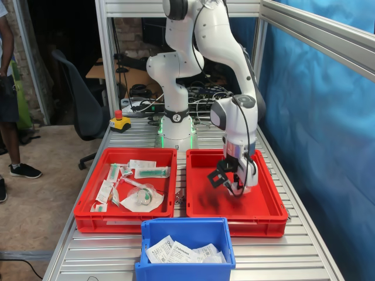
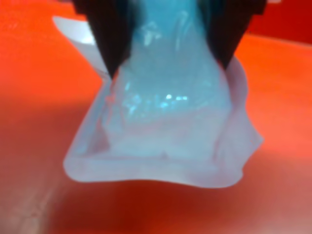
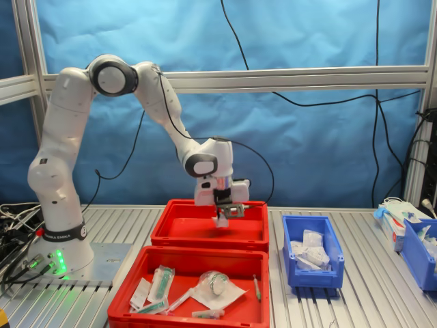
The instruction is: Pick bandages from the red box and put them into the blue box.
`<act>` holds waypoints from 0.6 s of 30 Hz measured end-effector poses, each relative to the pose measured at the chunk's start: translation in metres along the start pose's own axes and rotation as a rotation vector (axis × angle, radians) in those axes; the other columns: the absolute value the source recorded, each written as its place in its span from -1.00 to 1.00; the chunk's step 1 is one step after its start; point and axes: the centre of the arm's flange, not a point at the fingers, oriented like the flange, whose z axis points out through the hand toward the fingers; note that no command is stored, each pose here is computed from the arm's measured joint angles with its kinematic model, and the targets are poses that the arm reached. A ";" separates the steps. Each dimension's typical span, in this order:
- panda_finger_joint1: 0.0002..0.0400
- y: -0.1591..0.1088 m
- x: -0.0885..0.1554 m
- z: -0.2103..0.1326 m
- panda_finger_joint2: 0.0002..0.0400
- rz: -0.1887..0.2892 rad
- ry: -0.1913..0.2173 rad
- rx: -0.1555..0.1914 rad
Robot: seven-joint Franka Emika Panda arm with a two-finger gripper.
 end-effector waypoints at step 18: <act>-0.55 -0.080 0.050 -0.134 -0.55 0.154 -0.084 0.144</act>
